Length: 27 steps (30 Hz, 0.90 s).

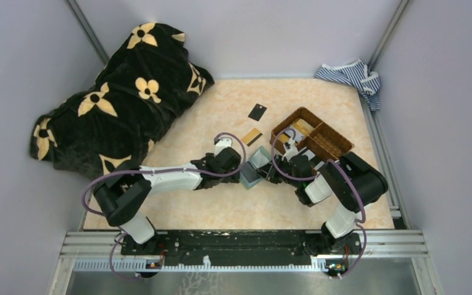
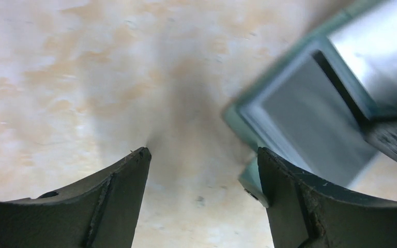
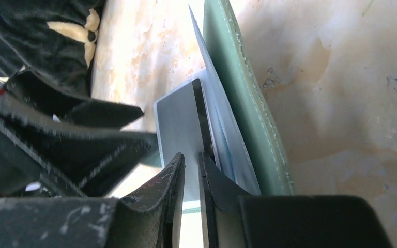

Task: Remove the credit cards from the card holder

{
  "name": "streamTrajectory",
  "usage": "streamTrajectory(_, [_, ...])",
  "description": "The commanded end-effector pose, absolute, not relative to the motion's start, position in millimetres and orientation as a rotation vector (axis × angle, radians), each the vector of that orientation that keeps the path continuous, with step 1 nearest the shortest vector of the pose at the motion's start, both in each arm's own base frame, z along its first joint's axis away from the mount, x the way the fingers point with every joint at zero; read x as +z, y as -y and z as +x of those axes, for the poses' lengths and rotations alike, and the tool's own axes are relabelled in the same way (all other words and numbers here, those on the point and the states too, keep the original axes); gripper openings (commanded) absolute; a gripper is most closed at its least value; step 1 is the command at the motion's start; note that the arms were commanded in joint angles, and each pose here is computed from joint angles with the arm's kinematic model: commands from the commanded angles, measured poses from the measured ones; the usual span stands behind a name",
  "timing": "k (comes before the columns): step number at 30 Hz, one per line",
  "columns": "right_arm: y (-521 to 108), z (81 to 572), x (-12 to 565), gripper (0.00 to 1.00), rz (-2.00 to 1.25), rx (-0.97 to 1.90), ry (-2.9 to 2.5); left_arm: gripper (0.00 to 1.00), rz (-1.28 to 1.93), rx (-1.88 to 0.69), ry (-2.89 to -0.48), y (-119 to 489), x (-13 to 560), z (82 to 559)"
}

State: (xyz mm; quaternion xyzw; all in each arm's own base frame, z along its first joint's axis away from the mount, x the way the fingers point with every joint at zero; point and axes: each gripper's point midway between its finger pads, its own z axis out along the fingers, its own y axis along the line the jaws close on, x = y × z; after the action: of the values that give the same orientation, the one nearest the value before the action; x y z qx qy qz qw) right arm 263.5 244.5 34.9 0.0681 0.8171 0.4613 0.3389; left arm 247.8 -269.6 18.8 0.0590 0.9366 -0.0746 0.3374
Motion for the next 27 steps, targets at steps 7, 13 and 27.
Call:
streamTrajectory(7, [-244, 244, 33, 0.18, 0.145, 1.217, -2.167, 0.83, 0.163, -0.140, -2.620, 224, 0, 226])
streamTrajectory(13, [-245, 248, 35, 0.18, 0.147, 1.213, -2.162, 0.80, 0.148, -0.709, -2.341, 289, 97, 233])
streamTrajectory(27, [-246, 249, 35, 0.17, 0.145, 1.218, -2.158, 0.68, 0.218, -1.363, -1.850, 339, 178, 205])
